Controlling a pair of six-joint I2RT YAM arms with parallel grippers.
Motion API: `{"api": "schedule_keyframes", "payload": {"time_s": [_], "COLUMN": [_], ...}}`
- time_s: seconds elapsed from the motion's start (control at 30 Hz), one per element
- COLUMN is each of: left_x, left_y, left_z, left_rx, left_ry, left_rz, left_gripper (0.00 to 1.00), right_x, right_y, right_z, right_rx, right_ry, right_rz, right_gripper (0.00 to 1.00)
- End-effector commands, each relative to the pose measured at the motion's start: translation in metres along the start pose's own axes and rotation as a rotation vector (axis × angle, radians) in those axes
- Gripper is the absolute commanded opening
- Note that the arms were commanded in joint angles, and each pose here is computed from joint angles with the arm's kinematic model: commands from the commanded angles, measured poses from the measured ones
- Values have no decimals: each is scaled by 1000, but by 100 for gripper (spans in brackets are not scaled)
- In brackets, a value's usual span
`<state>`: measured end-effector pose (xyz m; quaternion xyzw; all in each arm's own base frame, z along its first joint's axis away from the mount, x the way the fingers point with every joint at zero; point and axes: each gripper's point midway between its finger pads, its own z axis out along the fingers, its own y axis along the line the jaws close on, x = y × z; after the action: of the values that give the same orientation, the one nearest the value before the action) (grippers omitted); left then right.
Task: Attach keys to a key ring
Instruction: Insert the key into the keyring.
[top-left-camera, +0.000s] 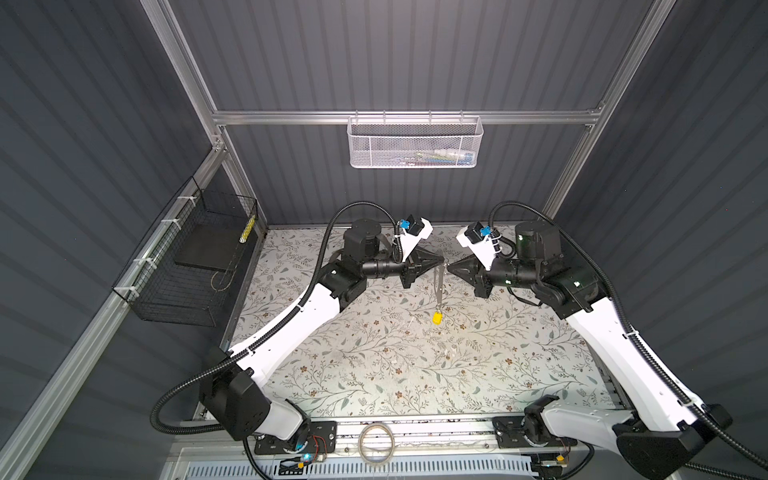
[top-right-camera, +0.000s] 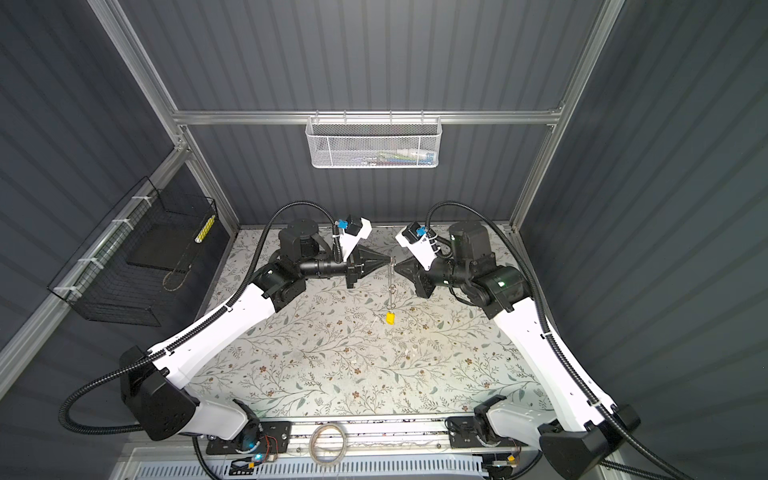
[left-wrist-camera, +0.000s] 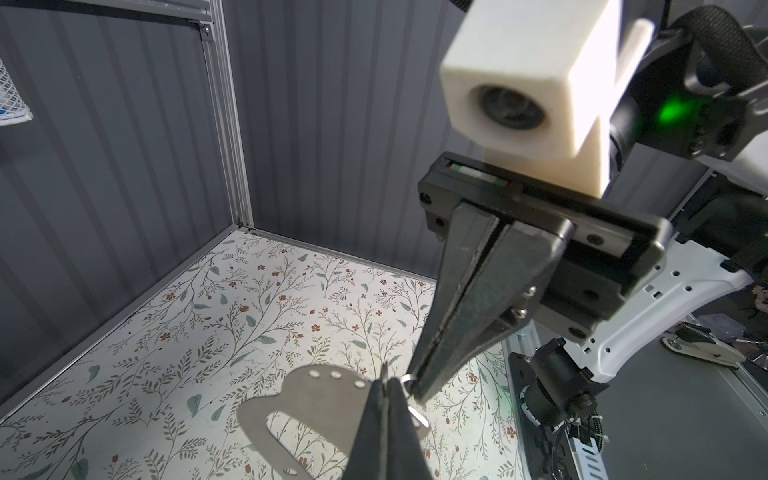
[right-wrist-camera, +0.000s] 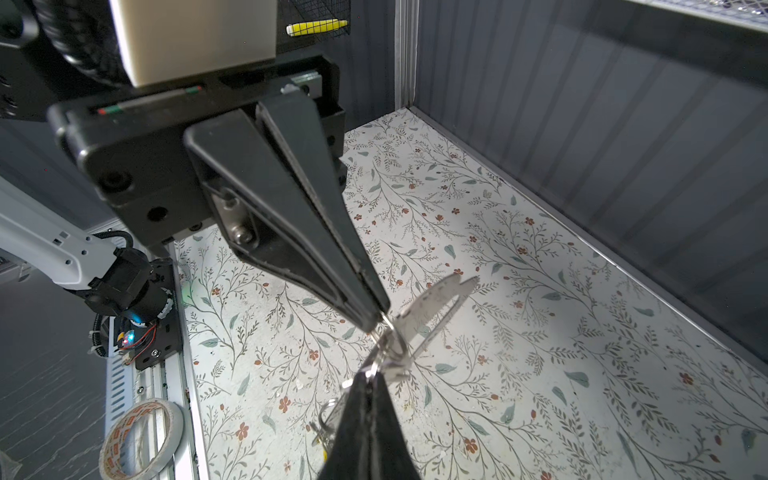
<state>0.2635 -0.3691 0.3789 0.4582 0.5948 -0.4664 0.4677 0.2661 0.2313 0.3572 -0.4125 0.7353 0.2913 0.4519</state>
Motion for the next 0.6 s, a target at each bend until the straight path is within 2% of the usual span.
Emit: {"api": "schedule_keyframes", "payload": {"time_s": [0.0,0.2,0.57], "left_x": [-16,-17,-18], "left_y": [-9,-8,9], "left_z": [-9,-11,-16], "left_rx": [5,-14,-127], "left_ry": [-45,-59,-132], "left_rz": [28,28,-9], "left_gripper": [0,0,0], "right_x": [-10,-12,-16], "right_y": [5,11,20], "right_z": [-4,-1,5], "right_rx": [-31,-75,-144], "right_ry": [-21,-18,-21], "right_rz": [-25,-25,-6], "right_gripper": [0,0,0]}}
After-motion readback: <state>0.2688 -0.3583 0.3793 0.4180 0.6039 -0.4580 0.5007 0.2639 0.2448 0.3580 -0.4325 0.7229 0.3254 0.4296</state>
